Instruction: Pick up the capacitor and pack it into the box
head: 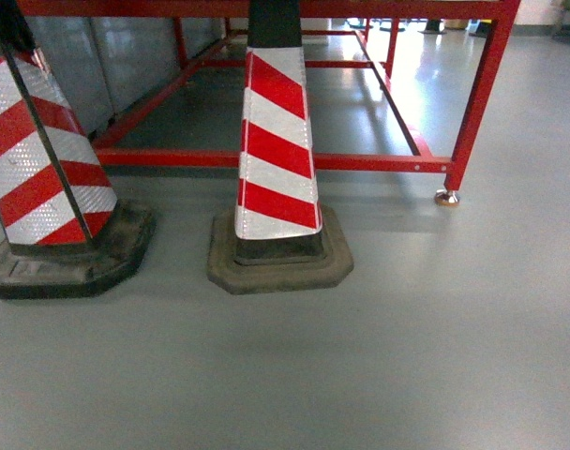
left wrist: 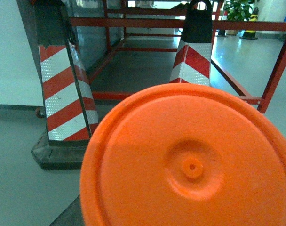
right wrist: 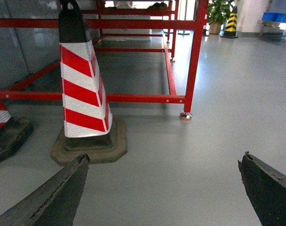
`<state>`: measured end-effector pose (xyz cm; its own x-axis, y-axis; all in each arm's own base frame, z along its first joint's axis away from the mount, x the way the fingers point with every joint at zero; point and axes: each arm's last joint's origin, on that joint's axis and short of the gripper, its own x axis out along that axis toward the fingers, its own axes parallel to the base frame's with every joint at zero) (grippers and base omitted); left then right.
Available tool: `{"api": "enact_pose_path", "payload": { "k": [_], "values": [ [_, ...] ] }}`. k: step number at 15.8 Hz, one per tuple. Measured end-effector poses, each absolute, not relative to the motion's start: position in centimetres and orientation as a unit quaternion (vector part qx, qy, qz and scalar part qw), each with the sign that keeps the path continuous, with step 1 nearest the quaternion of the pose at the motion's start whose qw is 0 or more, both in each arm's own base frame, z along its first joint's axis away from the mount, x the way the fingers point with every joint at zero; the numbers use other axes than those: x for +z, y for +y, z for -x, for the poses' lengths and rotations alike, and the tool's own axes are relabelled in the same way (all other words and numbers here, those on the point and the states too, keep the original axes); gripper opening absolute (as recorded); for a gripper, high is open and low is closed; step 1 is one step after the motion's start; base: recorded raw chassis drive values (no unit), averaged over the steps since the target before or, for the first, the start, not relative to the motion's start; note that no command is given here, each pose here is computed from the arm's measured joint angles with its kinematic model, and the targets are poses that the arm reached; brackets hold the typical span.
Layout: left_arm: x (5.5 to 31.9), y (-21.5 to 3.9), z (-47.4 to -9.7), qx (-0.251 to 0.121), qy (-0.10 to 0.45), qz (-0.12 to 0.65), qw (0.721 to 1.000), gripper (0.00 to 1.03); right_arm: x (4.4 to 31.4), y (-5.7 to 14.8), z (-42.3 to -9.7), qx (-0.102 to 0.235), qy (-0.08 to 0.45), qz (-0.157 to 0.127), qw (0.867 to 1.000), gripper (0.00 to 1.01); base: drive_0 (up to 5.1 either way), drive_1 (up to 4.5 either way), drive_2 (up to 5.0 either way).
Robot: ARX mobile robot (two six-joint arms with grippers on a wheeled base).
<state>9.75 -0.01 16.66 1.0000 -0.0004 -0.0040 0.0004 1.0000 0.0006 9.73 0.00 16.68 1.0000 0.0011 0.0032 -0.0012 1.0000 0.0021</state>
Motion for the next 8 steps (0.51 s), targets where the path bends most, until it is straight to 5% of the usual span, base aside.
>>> {"api": "enact_pose_path", "payload": {
  "k": [8],
  "values": [
    [16.68,-0.01,-9.75,0.0,0.001,0.0,1.0,0.44,16.67,0.0,-9.73,0.0,-0.001,-0.001,1.0,0.98,0.0,3.99,-4.0]
  ]
}}
